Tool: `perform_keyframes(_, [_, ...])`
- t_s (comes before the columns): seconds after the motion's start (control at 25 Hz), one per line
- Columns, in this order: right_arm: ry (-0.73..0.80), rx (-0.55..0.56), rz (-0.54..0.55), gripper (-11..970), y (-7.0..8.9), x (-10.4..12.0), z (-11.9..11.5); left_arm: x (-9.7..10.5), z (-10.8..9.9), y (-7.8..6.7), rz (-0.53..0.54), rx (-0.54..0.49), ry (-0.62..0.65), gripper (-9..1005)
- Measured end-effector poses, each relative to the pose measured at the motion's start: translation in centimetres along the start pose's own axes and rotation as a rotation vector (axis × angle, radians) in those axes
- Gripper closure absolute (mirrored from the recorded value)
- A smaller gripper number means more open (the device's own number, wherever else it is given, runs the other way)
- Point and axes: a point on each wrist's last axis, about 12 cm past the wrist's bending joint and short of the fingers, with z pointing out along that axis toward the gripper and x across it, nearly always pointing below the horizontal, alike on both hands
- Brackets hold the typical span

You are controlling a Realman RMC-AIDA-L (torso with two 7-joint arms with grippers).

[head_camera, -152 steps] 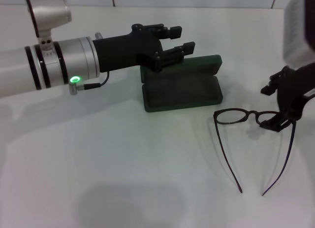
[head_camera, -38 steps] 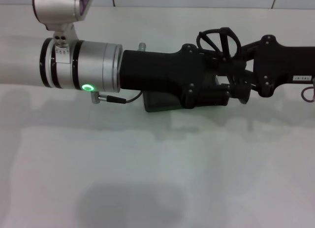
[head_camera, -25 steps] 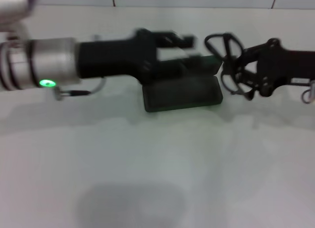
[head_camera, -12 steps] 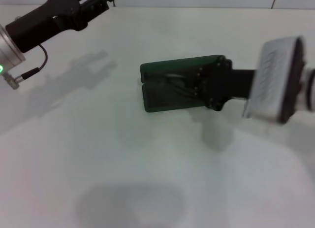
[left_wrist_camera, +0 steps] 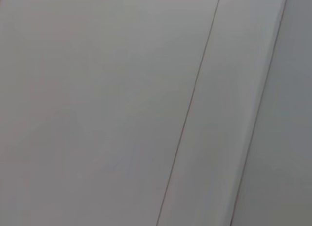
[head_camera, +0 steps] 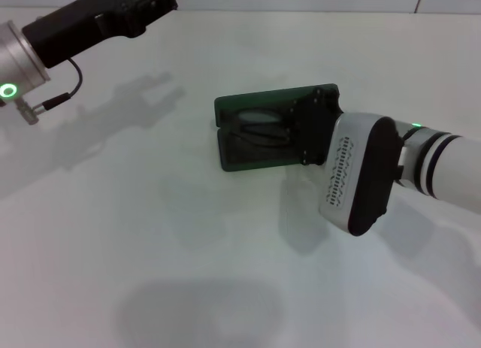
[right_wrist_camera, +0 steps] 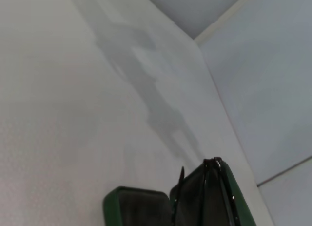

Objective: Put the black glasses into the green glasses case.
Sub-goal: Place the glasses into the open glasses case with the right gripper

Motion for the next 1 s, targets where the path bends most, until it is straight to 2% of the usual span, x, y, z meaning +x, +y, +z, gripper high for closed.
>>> perform_keyframes(0.32, [-0.004, 0.008, -0.028, 840, 0.4, -0.6, 0.3, 0.2, 0.1, 0.0, 0.003, -0.003, 0.02, 490])
perform_keyframes(0.6, [0.025, 0.016, -0.025, 829, 0.6, 0.2, 0.3, 0.4, 0.0, 0.0, 0.001, -0.007, 0.021, 490])
perform_keyframes(1.0, [0.028, 0.012, 0.036, 705, 1.8, 0.5, -0.6, 0.7, 0.0, 0.0, 0.001, -0.014, 0.035, 490])
